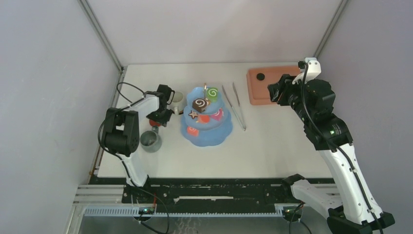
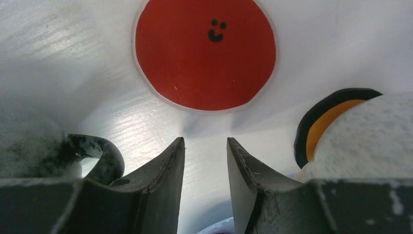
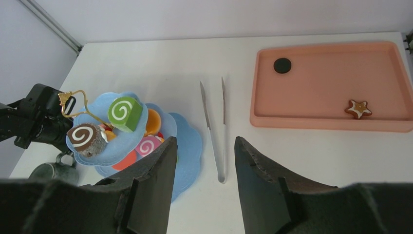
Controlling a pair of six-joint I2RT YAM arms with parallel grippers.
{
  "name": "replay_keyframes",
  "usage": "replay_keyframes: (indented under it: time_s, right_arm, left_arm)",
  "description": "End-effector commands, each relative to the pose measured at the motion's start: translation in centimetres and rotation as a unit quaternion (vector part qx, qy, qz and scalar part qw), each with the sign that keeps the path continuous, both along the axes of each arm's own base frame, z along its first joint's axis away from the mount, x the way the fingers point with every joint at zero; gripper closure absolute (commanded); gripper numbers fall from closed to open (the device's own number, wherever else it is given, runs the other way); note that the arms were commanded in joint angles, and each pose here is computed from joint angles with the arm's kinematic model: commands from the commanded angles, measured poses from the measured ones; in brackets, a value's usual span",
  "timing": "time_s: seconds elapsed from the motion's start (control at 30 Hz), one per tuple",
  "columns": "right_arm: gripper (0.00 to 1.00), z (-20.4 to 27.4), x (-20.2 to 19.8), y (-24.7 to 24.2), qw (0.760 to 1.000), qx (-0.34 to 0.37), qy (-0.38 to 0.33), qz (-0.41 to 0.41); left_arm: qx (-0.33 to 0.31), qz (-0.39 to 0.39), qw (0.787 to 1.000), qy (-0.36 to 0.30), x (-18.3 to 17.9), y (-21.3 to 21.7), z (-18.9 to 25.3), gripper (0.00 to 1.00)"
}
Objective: Serve the afternoon tea
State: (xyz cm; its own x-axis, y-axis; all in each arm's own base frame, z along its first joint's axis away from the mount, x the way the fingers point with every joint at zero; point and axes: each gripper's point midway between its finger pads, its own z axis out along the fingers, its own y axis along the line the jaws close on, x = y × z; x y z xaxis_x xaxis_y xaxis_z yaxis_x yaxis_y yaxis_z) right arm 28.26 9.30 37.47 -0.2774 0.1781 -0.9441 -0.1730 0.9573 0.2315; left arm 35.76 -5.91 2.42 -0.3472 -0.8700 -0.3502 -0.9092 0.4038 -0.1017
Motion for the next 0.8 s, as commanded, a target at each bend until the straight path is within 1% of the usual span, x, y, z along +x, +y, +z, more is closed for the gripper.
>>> replay_keyframes:
  time_s: [0.0,0.07,0.27,0.37,0.57,0.67,0.77]
  right_arm:
    - [0.45,1.2,0.1,0.2,1.000,0.009,-0.024,0.002]
    - [0.45,1.2,0.2,0.3,1.000,0.010,-0.022,0.004]
    - [0.45,1.5,0.1,0.4,1.000,0.009,-0.023,0.005]
    - [0.45,1.6,0.0,0.2,1.000,0.006,-0.024,0.003]
    - [0.45,1.6,-0.1,0.1,1.000,0.003,-0.022,0.002]
    - [0.45,1.5,-0.1,0.2,1.000,0.002,-0.020,0.004]
    - [0.45,1.3,0.0,0.4,1.000,0.001,-0.018,0.006]
  left_arm:
    - [-0.011,0.033,0.999,0.017,-1.0,0.8,-1.0,0.57]
    - [-0.017,0.040,0.999,0.019,-1.0,1.4,-1.5,0.57]
    - [-0.023,0.043,0.999,0.014,0.3,1.3,-1.7,0.57]
    - [-0.040,0.057,0.998,0.007,1.1,1.3,-2.0,0.57]
    - [-0.062,0.105,0.993,-0.002,1.4,1.5,-3.3,0.59]
    - [-0.078,0.129,0.988,-0.024,2.0,1.6,-3.5,0.60]
    - [-0.078,0.151,0.985,-0.035,2.5,1.8,-3.4,0.61]
